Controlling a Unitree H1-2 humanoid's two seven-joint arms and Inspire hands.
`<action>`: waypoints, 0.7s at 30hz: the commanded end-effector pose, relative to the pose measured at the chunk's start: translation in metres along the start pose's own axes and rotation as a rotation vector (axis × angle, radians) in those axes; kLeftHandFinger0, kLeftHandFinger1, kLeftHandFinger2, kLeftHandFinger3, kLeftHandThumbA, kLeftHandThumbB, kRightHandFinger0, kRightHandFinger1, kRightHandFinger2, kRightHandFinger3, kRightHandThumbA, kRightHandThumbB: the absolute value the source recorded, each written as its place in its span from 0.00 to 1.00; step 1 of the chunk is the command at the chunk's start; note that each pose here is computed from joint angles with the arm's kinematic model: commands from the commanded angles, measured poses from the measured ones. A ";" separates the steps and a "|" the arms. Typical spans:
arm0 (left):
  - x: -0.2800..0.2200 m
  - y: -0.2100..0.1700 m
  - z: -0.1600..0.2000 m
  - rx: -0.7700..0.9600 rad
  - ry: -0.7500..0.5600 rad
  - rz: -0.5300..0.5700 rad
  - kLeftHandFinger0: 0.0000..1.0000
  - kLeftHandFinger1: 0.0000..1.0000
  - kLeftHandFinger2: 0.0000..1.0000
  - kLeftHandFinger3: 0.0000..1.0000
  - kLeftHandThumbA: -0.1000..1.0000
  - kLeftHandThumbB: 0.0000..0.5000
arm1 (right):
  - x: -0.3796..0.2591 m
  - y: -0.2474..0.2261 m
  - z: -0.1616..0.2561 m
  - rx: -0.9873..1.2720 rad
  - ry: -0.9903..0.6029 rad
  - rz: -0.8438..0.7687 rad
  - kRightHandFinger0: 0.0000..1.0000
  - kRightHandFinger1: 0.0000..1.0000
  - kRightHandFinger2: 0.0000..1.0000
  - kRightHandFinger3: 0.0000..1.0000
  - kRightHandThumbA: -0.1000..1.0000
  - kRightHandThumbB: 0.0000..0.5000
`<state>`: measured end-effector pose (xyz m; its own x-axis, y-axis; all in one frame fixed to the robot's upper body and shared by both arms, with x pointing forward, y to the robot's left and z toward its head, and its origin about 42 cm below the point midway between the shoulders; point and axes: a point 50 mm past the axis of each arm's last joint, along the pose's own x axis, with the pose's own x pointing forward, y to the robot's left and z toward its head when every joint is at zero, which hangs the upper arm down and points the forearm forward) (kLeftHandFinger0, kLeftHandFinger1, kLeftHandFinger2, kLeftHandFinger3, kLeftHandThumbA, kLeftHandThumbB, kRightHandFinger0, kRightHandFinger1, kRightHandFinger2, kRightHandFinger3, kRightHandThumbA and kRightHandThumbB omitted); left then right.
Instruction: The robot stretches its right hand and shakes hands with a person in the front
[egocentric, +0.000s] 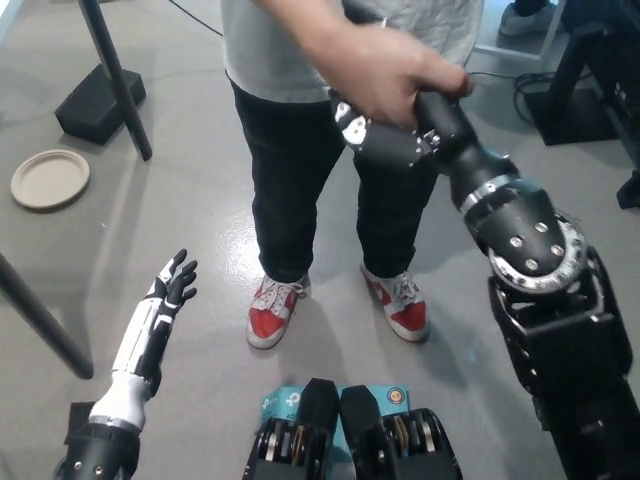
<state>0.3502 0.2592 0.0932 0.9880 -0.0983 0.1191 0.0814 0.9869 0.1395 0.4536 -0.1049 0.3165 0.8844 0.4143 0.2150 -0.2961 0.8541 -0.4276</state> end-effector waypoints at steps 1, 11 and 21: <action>0.009 0.009 0.016 0.012 -0.069 -0.005 1.00 1.00 1.00 1.00 0.95 0.29 | 0.050 -0.021 -0.015 -0.066 0.057 -0.053 1.00 1.00 1.00 1.00 0.31 0.51; 0.013 0.009 0.019 0.032 -0.069 -0.008 1.00 1.00 1.00 1.00 0.97 0.31 | 0.072 -0.017 -0.053 -0.139 0.191 0.006 1.00 1.00 1.00 1.00 0.50 0.66; 0.017 0.014 0.022 0.027 -0.081 -0.011 1.00 1.00 1.00 1.00 0.95 0.26 | 0.000 -0.038 0.042 -0.045 -0.227 0.056 1.00 1.00 1.00 1.00 0.61 0.82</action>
<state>0.3538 0.2599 0.0971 0.9866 -0.1007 0.1287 0.0818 0.9861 0.1443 0.4997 -0.1064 0.2930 0.9020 0.4135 0.1239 -0.3074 0.8169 -0.4880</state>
